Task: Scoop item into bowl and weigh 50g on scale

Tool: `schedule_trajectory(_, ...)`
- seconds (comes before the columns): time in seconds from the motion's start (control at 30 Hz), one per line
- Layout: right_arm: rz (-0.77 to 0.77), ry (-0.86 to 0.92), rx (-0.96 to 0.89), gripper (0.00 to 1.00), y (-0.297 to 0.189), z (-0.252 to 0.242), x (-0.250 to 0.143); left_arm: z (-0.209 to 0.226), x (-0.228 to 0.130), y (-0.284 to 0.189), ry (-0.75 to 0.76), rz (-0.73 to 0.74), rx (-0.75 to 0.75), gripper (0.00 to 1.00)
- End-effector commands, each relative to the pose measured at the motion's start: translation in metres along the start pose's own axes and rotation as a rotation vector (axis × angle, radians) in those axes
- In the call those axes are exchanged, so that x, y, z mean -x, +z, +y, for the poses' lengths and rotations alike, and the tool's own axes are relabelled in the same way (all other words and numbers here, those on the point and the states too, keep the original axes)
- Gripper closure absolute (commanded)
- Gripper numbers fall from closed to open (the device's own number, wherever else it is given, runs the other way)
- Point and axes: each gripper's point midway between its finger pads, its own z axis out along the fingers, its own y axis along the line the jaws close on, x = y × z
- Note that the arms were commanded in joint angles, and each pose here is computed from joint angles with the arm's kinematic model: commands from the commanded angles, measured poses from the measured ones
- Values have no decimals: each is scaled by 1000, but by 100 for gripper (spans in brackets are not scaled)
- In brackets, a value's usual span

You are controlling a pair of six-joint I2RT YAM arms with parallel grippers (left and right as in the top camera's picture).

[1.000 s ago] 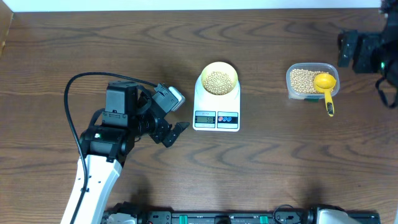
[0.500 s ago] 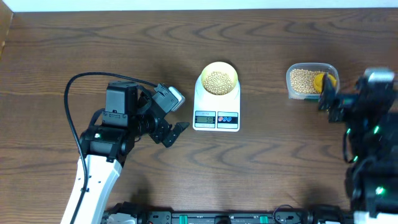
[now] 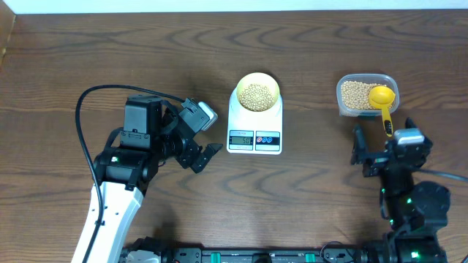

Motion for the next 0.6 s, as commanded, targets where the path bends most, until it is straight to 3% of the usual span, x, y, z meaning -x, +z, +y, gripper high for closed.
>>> schedule_trajectory(0.0,-9,-28,1,1,-4,5,-17,0,0,0,9,-3,-6,2)
schedule_trajectory(0.57,-5,-28,-73,1,-10,-1,-83,0,0,0,9,-3,-6,2)
